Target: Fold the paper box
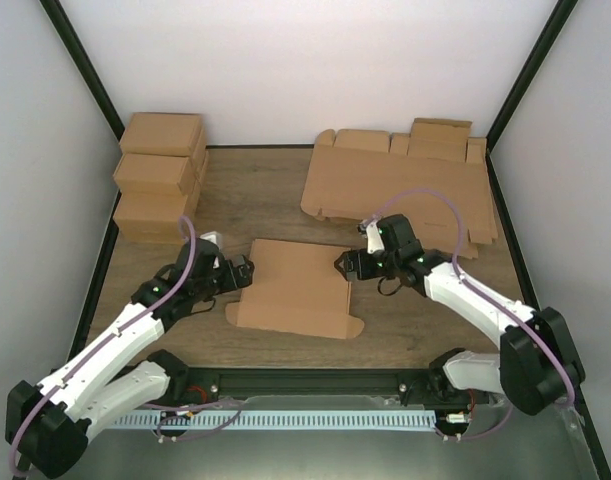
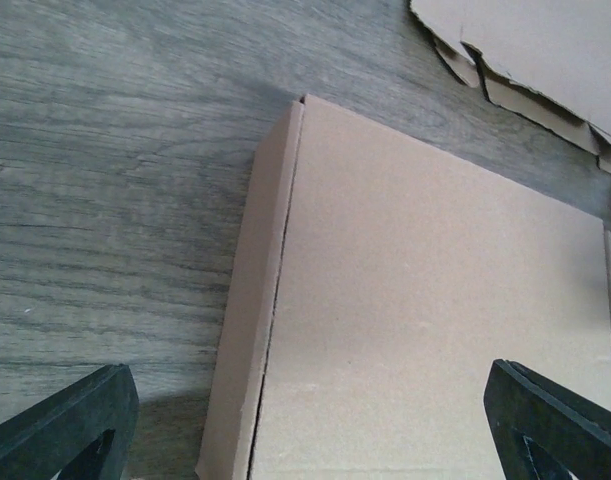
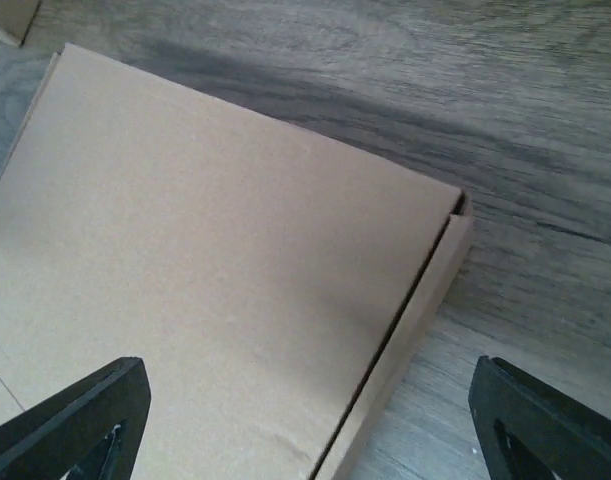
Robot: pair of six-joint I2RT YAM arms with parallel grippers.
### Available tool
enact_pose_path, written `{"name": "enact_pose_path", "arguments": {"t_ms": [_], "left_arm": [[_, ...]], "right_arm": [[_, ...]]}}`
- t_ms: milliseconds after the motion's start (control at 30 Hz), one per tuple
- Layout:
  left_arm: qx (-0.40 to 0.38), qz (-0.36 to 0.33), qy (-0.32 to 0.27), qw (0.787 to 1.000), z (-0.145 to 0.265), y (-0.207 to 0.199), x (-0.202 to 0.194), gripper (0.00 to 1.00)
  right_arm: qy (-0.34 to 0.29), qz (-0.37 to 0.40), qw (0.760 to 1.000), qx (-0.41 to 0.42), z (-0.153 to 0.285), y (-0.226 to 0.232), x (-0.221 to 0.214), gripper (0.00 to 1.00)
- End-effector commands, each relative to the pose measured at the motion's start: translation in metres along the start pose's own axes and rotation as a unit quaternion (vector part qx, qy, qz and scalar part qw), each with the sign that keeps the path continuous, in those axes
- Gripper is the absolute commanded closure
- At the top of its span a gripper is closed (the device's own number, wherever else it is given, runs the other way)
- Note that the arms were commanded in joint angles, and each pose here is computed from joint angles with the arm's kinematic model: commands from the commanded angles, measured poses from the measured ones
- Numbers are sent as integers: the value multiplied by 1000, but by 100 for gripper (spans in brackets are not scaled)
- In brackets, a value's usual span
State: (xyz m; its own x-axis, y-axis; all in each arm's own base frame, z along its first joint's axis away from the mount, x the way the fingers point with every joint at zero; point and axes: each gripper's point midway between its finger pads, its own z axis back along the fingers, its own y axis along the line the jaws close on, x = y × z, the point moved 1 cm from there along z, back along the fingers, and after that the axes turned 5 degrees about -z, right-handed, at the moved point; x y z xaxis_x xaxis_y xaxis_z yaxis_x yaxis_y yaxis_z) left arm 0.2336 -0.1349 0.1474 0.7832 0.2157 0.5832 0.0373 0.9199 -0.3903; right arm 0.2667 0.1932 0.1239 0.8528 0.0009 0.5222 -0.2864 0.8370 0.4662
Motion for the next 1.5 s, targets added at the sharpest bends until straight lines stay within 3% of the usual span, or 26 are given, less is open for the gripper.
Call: {"name": "enact_pose_path", "arguments": {"t_ms": [0,200,567,767,1000,1267,1467], "left_arm": [[-27,-23,21,999,2,-8,-8,2],[-89,-2,75,993,1,-28,-27,8],[-212,29,137,967,31,-75,-39,8],[-237,21,169,957,41,-94,-58,11],[-240,12,192,951,44,-106,-81,11],[-239,15,211,948,47,-112,-96,11],[-227,30,223,947,46,-102,-111,11]], "right_arm": [[-17,65,997,36,-9,19,37,11],[23,83,992,88,-27,35,43,22],[50,89,984,145,-51,46,42,24],[60,84,978,184,-60,52,47,39],[54,109,973,195,-66,56,55,32],[25,150,967,205,-76,60,79,32],[37,186,962,196,-97,52,81,33]]}}
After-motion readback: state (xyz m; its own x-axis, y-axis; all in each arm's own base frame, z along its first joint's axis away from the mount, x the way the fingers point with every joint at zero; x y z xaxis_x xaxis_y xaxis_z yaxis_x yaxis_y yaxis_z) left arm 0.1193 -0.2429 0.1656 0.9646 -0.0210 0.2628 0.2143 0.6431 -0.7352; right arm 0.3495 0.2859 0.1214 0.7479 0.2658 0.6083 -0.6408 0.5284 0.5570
